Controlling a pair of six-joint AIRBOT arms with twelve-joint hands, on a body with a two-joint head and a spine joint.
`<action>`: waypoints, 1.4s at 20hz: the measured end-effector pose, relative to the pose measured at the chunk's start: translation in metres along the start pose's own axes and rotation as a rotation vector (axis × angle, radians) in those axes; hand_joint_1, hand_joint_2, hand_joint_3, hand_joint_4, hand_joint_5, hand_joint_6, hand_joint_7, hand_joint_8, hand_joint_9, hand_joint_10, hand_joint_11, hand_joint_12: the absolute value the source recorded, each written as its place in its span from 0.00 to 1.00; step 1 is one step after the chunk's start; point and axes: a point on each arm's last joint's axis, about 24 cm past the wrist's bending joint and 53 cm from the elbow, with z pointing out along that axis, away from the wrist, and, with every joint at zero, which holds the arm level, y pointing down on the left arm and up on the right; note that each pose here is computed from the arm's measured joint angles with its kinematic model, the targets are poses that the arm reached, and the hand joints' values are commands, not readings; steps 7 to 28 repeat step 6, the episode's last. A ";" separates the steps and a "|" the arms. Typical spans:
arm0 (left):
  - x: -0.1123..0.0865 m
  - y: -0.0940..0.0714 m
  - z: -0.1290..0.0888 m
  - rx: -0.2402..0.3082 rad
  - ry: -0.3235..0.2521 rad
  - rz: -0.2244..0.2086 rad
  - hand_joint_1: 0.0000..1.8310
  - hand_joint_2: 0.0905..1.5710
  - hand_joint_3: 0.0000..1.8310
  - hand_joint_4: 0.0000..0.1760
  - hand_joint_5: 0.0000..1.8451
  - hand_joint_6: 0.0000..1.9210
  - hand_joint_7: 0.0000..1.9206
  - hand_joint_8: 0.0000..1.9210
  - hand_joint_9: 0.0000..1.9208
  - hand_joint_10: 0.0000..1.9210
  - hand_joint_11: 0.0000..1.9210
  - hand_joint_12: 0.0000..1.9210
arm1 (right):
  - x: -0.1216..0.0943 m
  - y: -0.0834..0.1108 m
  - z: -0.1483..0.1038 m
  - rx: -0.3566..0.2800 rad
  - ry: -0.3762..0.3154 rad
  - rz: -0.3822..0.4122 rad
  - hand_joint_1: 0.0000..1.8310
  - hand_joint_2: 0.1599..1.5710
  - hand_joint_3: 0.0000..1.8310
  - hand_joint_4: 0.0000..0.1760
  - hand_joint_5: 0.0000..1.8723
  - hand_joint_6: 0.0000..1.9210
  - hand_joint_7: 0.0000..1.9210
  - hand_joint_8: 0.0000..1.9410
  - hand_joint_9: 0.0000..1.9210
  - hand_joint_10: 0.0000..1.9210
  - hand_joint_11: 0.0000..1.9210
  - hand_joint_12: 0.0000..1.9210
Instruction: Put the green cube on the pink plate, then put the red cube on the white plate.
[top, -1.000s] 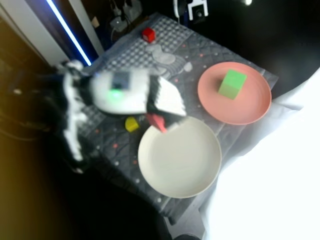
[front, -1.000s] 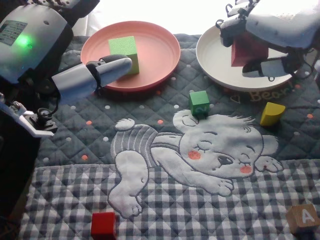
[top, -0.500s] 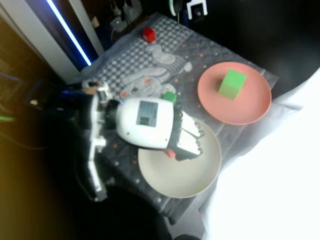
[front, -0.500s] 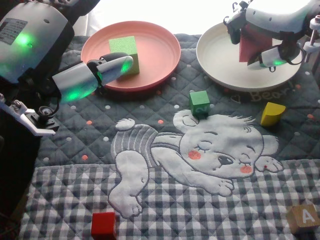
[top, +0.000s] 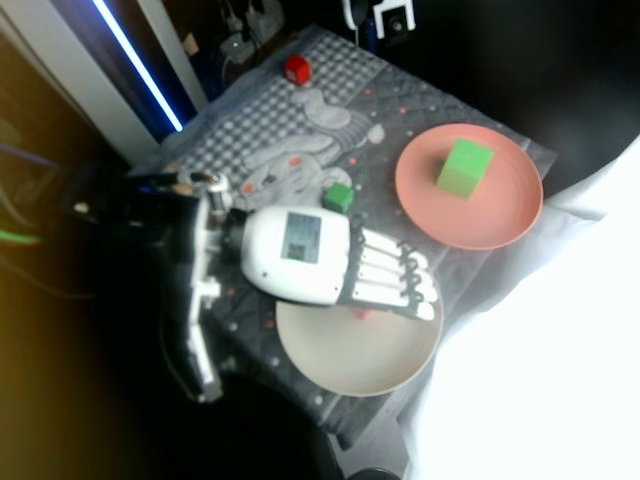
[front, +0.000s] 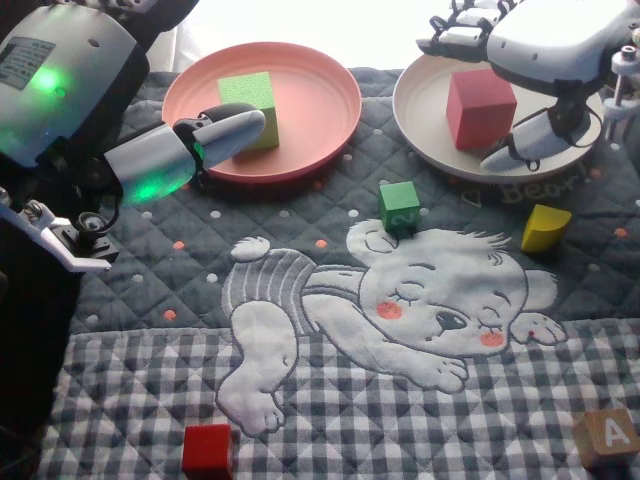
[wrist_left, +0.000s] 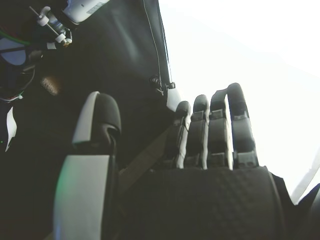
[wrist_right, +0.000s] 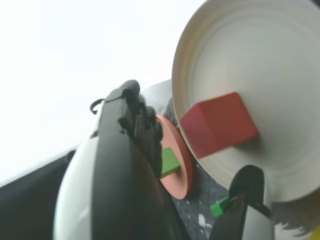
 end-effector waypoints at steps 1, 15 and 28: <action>0.000 0.000 -0.001 -0.002 -0.005 -0.005 0.33 0.74 0.00 0.00 0.08 0.00 0.09 0.00 0.07 0.00 0.00 0.30 | -0.004 0.007 -0.007 -0.021 -0.011 0.003 0.52 0.54 0.00 0.00 0.11 0.00 0.07 0.00 0.05 0.00 0.00 0.24; -0.015 -0.008 -0.010 0.008 -0.041 0.006 0.29 0.74 0.00 0.00 0.13 0.01 0.12 0.01 0.10 0.01 0.00 0.42 | -0.038 0.041 -0.054 -0.145 -0.139 0.010 0.45 0.56 0.00 0.00 0.14 0.01 0.10 0.01 0.07 0.01 0.00 0.27; -0.015 -0.008 -0.010 0.008 -0.041 0.006 0.29 0.74 0.00 0.00 0.13 0.01 0.12 0.01 0.10 0.01 0.00 0.42 | -0.038 0.041 -0.054 -0.145 -0.139 0.010 0.45 0.56 0.00 0.00 0.14 0.01 0.10 0.01 0.07 0.01 0.00 0.27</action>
